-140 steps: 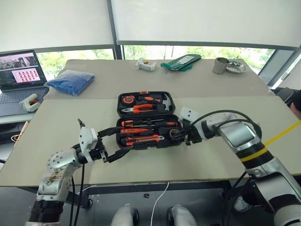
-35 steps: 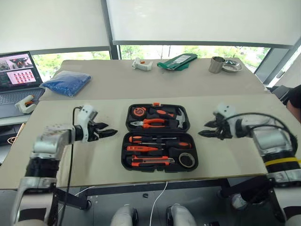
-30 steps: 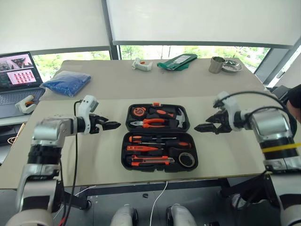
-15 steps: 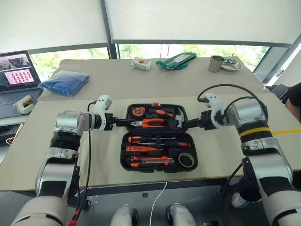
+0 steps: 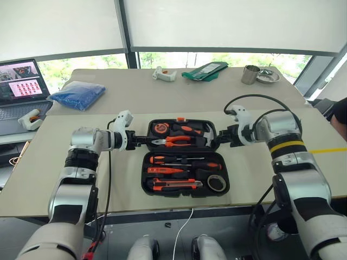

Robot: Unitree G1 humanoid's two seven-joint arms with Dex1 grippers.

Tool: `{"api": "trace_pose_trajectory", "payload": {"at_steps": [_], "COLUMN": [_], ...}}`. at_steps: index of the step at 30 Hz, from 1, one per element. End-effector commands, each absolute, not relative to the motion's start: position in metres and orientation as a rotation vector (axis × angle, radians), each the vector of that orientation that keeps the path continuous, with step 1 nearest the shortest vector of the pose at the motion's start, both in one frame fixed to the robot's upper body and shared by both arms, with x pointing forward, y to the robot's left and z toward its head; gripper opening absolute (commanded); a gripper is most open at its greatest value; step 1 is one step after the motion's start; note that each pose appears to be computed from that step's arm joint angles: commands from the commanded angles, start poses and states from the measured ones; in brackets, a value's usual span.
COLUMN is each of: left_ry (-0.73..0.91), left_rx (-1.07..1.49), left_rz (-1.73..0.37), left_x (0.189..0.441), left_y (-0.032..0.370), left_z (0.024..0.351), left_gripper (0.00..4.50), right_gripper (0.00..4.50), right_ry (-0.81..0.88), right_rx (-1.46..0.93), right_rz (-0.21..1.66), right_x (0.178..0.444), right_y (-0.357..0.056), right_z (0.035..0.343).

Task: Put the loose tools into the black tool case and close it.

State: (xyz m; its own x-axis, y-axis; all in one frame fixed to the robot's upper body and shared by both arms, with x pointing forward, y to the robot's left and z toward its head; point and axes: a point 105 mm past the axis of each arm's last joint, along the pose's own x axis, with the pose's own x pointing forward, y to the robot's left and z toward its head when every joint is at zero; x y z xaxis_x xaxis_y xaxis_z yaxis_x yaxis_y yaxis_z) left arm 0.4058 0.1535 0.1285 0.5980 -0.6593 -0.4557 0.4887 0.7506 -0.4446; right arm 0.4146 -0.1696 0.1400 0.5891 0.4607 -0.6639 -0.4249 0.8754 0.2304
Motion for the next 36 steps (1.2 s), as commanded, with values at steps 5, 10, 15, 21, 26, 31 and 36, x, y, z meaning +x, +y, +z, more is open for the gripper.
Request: {"api": "trace_pose_trajectory", "payload": {"at_steps": [5, 10, 15, 21, 26, 31, 36], "left_ry": [0.224, -0.081, -0.14, -0.285, -0.31, -0.325, -0.349], "left_rx": [-0.323, -0.104, 0.076, 0.342, 0.509, 0.614, 0.704], "left_rz": [-0.719, -0.701, -0.779, -0.886, -0.953, -0.963, -1.077], "left_x": [0.417, 0.406, 0.379, 0.347, 0.325, 0.313, 0.305], "left_y": [0.166, 0.182, 0.183, 0.181, 0.189, 0.202, 0.192], "left_z": [0.169, 0.178, 0.154, 0.14, 0.126, 0.123, 0.12], "left_gripper": [0.05, 0.05, 0.05, 0.0, 1.81, 3.63, 4.45], "right_gripper": [0.0, 0.0, 0.0, 1.02, 2.75, 4.42, 4.5], "right_ry": [0.2, -0.126, -0.164, -0.348, -0.398, -0.41, -0.405], "right_rx": [-0.176, -0.433, -0.818, -1.14, -1.249, -1.251, -1.284], "right_rz": [0.735, 0.716, 0.649, 0.657, 0.669, 0.623, 0.627], "right_x": [0.418, 0.395, 0.374, 0.343, 0.329, 0.323, 0.318], "right_y": [-0.147, -0.157, -0.179, -0.187, -0.203, -0.22, -0.228], "right_z": [0.201, 0.216, 0.177, 0.143, 0.125, 0.13, 0.128]}}
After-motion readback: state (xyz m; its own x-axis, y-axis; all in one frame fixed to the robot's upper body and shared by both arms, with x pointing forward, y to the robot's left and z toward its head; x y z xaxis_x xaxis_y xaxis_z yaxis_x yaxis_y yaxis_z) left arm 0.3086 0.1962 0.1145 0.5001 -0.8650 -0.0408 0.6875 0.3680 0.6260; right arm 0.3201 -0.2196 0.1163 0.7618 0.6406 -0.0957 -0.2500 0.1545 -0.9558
